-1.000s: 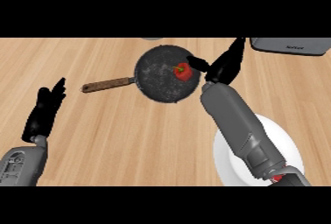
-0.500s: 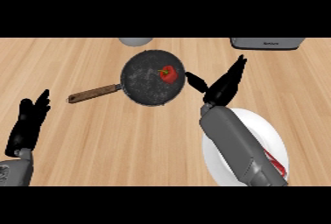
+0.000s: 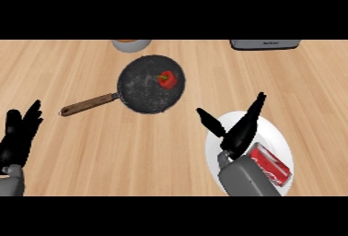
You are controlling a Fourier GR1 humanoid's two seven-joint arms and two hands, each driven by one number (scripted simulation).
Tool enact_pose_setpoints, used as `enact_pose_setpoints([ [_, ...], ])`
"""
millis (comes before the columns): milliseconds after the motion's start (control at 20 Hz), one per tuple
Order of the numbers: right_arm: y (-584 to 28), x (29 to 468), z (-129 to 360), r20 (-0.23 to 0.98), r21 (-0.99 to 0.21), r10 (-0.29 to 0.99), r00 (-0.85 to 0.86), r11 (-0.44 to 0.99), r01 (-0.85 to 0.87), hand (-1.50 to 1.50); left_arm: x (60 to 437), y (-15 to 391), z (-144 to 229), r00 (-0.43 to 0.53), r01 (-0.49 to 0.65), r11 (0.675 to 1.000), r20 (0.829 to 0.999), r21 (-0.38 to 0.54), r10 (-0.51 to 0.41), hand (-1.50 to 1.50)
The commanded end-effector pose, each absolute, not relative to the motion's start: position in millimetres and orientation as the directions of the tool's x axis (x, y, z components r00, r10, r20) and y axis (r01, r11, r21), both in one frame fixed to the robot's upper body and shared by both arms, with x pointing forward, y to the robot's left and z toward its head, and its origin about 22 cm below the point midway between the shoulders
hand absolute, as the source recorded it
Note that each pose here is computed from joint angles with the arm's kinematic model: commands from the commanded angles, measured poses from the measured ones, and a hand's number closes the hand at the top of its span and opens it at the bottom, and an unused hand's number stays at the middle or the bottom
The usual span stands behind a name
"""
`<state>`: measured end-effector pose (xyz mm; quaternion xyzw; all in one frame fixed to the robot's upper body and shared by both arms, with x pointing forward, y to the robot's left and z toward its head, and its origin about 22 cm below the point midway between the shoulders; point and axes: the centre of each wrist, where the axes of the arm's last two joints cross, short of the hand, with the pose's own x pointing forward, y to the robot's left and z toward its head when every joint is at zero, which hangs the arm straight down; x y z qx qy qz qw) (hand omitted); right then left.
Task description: Pick the bell pepper from the plate and place it in the pan
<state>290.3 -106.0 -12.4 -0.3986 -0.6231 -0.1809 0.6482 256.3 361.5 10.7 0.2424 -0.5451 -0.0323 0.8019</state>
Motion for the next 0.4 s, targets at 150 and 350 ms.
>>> enact_pose_setpoints([
  [150,-151,204,2,0.944,-0.309,0.294,0.152,0.619,0.722,-1.5,254,366,4,0.405,-0.225,0.869,0.853,0.44,-0.327,0.0],
  [350,-163,151,21,0.939,-0.325,0.297,0.171,0.613,0.72,-1.5,260,345,11,0.384,-0.212,0.881,0.865,0.422,-0.322,0.0],
])
